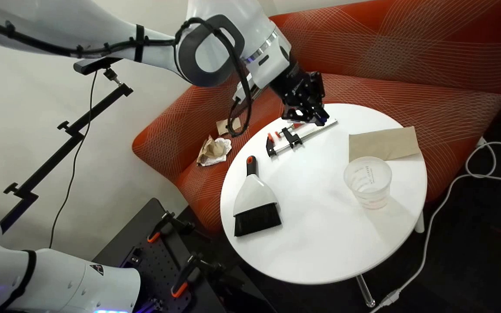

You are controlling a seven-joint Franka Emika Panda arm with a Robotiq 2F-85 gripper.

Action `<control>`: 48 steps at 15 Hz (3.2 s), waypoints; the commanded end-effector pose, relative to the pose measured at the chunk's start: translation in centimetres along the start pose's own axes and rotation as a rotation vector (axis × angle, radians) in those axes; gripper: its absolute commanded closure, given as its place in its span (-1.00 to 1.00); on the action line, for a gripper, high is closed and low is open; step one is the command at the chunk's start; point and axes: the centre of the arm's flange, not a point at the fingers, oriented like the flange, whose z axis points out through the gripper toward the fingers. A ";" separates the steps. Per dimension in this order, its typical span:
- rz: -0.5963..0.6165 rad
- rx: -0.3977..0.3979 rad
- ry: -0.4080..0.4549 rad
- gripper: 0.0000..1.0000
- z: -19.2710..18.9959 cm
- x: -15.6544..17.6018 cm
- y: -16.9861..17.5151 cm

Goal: Pick up the pen from the table and put it in the plastic cup. Pick up the pen from the plastic cup and put it back on the table. Pick up the plastic cup and move it to the left.

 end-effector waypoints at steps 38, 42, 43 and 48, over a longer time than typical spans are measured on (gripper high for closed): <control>0.240 -0.205 0.895 0.91 7.5 2.2 1.4; 0.218 -0.226 0.893 0.91 9.8 1.5 1.5; 0.214 -0.231 0.891 0.91 10.4 1.4 1.5; 0.206 -0.246 0.882 0.02 12.1 1.1 1.8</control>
